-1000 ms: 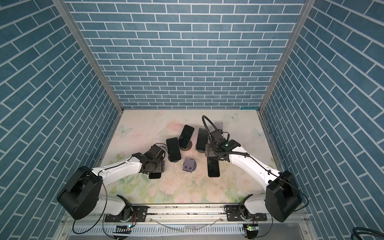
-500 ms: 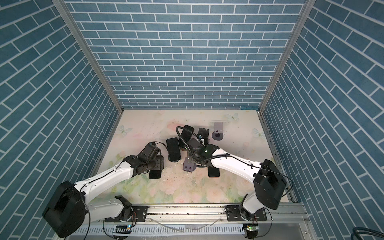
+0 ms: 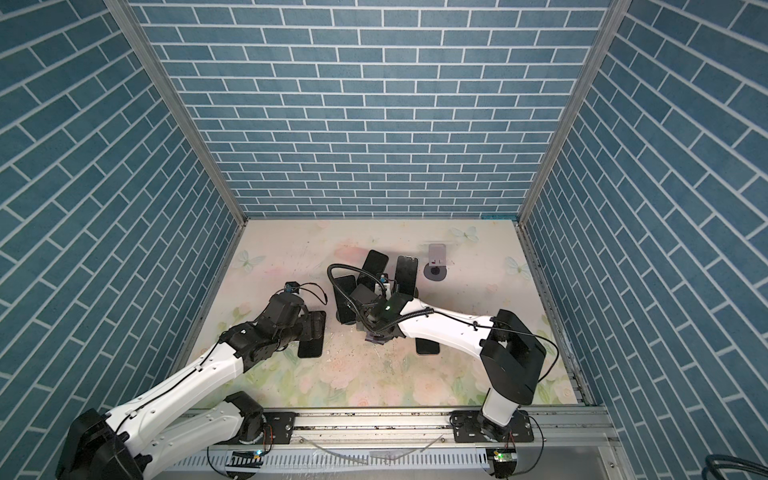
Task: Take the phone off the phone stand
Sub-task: 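Reach the right gripper down to the emptied grey stand, then close the right gripper on the upright plate of the grey stand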
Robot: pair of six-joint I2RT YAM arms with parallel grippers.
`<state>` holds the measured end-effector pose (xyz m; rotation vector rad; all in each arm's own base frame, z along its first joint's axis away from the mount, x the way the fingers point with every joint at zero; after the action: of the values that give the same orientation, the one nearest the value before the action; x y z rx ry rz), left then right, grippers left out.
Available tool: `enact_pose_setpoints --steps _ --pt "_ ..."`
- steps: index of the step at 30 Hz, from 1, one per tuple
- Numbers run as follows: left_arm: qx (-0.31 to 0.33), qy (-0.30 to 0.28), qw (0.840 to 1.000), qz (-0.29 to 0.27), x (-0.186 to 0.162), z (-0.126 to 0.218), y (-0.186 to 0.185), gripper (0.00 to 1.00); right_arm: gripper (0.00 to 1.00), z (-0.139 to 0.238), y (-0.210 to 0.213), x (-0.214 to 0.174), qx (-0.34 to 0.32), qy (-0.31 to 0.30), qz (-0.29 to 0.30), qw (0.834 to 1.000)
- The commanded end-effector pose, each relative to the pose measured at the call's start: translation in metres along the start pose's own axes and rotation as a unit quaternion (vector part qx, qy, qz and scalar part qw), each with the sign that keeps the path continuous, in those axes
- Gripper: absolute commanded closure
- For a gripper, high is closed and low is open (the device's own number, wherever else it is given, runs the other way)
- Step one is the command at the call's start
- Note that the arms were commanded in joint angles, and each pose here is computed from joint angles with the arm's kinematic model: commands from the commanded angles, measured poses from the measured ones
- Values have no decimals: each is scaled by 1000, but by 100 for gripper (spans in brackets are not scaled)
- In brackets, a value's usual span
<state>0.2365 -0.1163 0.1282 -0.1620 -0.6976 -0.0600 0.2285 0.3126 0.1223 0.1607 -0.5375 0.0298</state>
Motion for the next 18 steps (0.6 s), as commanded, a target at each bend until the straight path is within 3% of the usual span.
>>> enact_pose_setpoints --steps 1,18 --pt "14 10 1000 -6 -9 0 8 13 2 0 4 6 -8 -16 -46 999" --pt "16 14 1000 -9 -19 -1 13 13 17 -24 -6 -19 -35 13 -83 996"
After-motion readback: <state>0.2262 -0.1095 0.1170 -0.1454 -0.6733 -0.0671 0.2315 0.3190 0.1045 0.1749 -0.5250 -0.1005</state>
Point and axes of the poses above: each gripper's point midway between its finger pads, its own z axis back along the fingers, its own y axis along the line the jaws close on, x = y × z, the point moved 2 cm from there along z, back along the fingers, and after that the axes turned 4 degrees about -z, right-handed, at the moved point
